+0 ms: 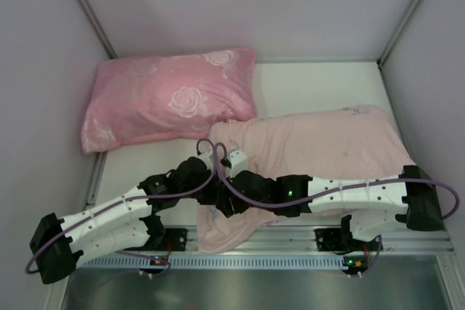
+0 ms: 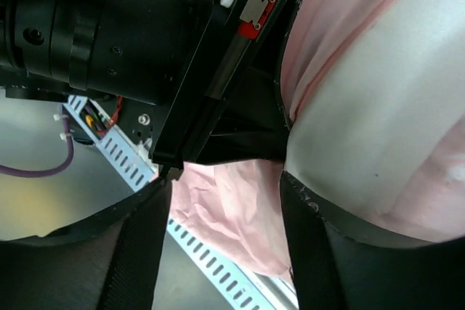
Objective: Remove the pillowcase from the pillow
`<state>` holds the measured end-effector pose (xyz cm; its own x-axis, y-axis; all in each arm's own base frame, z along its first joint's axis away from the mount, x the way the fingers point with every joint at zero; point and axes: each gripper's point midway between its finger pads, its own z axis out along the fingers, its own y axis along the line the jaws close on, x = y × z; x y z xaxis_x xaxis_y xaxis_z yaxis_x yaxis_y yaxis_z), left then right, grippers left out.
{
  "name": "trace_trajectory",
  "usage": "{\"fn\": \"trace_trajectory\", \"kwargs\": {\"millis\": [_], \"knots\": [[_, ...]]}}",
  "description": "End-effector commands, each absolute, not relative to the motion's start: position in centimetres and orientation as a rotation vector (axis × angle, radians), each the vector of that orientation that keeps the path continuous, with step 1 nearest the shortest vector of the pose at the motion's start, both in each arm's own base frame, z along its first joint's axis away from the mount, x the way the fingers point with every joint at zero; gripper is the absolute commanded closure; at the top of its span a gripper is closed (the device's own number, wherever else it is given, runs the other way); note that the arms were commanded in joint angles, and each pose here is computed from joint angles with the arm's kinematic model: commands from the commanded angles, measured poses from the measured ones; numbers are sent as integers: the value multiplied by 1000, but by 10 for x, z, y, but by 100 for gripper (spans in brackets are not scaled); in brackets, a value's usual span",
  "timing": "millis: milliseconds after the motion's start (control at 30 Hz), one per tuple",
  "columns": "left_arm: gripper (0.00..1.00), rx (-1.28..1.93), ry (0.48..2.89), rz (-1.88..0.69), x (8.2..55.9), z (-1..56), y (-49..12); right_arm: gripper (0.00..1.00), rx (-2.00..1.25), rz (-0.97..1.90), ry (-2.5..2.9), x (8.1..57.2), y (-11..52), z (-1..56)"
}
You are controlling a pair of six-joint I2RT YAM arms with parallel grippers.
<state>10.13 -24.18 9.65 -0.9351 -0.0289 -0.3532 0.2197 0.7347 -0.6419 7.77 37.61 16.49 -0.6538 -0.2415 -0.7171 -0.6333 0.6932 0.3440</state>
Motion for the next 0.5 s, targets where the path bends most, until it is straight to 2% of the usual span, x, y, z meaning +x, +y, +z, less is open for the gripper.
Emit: {"fn": "trace_trajectory", "kwargs": {"millis": [0, 100, 333, 467], "knots": [[100, 163, 2520, -1113, 103, 112, -252, 44, -534, 792, 2194, 118, 386, 177], [100, 158, 2525, -1122, 101, 111, -250, 48, -420, 611, 2215, 145, 357, 163], [100, 169, 2529, -1110, 102, 110, -251, 47, -341, 293, 2213, 157, 305, 151], [100, 172, 2530, -1115, 102, 111, -252, 45, -312, 211, 2195, 169, 290, 147]]}}
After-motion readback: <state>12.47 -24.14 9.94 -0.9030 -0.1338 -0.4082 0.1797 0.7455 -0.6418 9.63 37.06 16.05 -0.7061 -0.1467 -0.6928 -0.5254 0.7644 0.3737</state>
